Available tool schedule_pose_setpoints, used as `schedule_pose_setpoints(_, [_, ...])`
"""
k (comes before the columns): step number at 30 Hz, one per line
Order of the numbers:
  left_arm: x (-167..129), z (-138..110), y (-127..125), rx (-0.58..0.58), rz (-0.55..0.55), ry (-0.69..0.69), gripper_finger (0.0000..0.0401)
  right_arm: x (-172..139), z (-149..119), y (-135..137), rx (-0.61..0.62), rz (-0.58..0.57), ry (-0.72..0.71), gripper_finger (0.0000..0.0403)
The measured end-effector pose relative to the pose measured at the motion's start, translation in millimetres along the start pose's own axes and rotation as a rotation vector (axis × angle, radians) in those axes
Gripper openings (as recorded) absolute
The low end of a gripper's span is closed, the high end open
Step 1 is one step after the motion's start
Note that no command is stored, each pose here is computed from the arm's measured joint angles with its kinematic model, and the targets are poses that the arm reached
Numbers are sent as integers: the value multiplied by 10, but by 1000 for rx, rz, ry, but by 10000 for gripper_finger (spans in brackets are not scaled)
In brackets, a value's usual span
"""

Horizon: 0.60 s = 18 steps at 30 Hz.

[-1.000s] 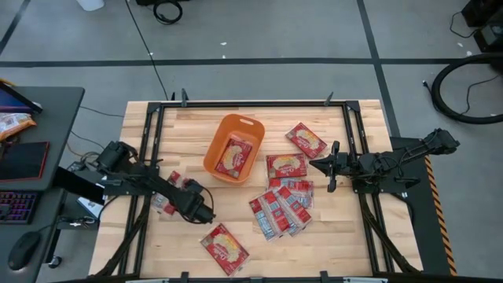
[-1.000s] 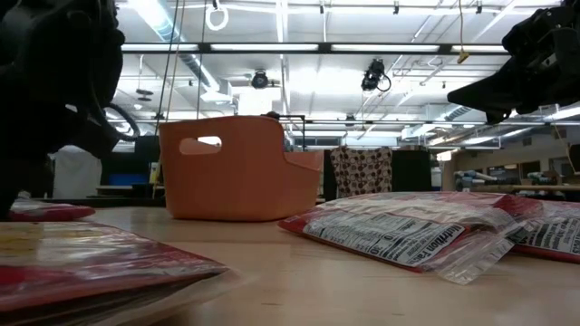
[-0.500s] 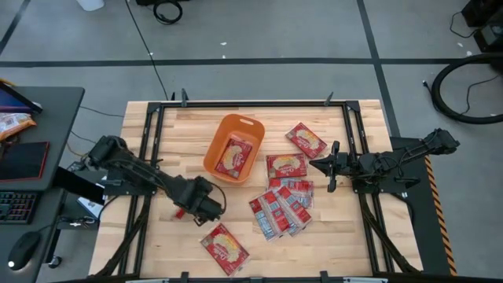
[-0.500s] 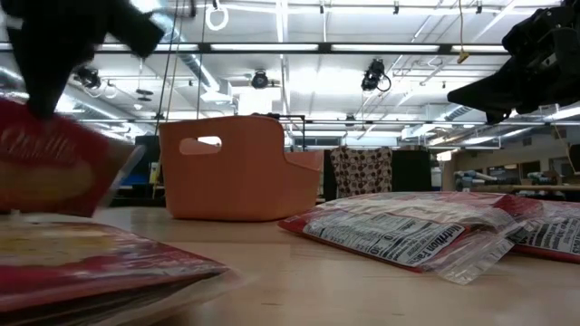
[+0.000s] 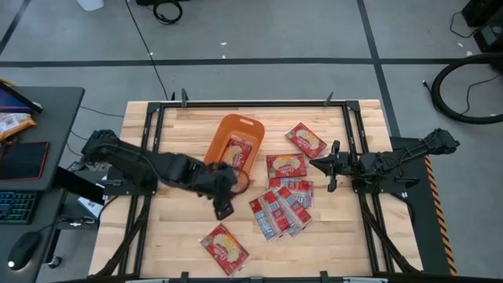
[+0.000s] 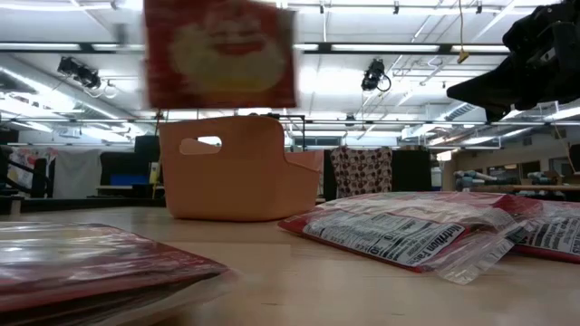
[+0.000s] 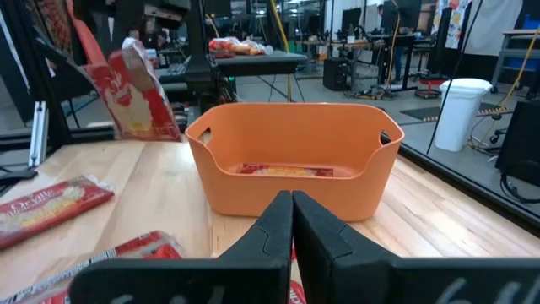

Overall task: Sort popcorn bags into baskets
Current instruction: Put the red popcorn pack into the orange bin

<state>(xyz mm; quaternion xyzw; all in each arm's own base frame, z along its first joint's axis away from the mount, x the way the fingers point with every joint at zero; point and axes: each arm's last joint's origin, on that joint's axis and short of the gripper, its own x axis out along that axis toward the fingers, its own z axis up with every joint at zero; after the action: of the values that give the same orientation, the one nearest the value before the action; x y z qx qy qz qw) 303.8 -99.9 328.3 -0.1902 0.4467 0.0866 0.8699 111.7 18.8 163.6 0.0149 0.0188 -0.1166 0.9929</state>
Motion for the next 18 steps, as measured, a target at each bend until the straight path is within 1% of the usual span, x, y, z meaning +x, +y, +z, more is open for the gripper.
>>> schedule_pose_setpoints(2, [15, 128, 44, 33, -25, -70, 1, 0, 3, 1, 2, 1, -3, 16])
schedule_pose_setpoints(4, [25, 248, 110, 62, -18, -139, 2, 0, 5, 0, 3, 0, -6, 16])
schedule_pose_setpoints(6, [33, 361, 201, 89, 17, -203, 2, 0, 5, 0, 4, 0, -6, 16])
schedule_pose_setpoints(9, [45, 493, 378, 111, 85, -247, 2, 0, 5, 1, 3, 1, -5, 16])
schedule_pose_setpoints(13, [127, 602, 679, 73, 177, -265, 3, 0, 6, 1, 4, 1, -6, 16])
schedule_pose_setpoints(18, [305, 597, 1130, -35, 260, -205, 3, 0, 5, 1, 3, 1, -5, 16])
